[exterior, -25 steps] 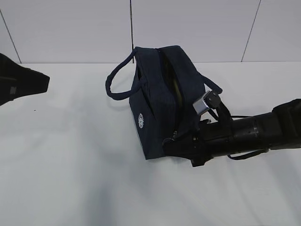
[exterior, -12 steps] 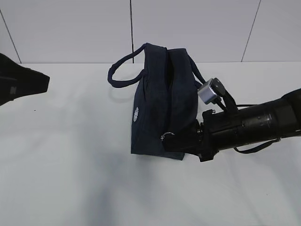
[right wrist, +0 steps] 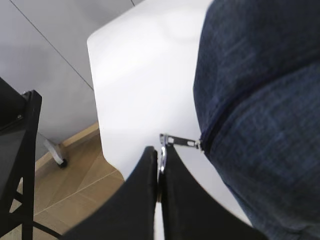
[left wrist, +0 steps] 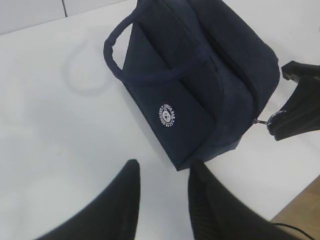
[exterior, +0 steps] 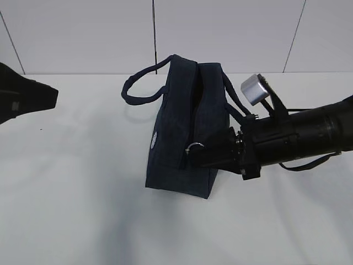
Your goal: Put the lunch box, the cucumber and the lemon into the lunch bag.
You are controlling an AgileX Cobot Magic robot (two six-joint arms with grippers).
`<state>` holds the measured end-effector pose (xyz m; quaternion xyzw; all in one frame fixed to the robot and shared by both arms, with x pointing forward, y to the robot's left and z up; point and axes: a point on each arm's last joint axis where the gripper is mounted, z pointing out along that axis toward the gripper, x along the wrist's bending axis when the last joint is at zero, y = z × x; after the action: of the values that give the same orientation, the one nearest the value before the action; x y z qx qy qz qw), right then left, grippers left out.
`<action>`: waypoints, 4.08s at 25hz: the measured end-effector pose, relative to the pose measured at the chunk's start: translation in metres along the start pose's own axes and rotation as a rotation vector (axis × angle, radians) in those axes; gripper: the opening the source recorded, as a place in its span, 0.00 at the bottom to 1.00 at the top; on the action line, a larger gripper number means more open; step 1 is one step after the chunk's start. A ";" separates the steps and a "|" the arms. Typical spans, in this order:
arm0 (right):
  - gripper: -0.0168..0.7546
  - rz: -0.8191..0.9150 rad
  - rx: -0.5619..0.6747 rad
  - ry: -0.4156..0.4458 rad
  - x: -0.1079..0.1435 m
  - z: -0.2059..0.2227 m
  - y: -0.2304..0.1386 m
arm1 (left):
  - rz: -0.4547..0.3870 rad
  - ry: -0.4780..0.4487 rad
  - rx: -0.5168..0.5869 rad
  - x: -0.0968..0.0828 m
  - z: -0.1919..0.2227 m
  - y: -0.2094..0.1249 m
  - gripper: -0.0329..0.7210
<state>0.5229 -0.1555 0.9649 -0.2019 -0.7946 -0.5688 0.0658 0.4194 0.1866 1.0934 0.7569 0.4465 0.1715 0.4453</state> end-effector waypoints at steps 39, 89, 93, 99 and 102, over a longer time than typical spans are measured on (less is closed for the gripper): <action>0.02 -0.150 -0.079 -0.293 -0.012 -0.024 0.074 | -0.107 -0.230 0.091 -0.014 0.051 -0.009 0.44; 0.02 -0.150 -0.078 -0.293 -0.012 -0.024 0.074 | -0.052 -0.234 0.139 -0.018 0.185 -0.032 0.07; 0.02 -0.150 -0.078 -0.293 -0.012 -0.024 0.074 | -0.054 -0.247 0.139 -0.020 0.185 -0.032 0.05; 0.02 -0.149 -0.079 -0.293 -0.012 -0.024 0.074 | -0.056 -0.279 0.142 -0.022 0.185 -0.032 0.04; 0.02 -0.148 -0.074 -0.314 -0.014 -0.025 0.074 | -0.056 -0.285 0.143 -0.023 0.185 -0.032 0.04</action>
<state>0.5616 -0.1619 1.0339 -0.2313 -0.7863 -0.5625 -0.1085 0.5116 0.0780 0.9695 0.7904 0.4110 0.0177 0.4539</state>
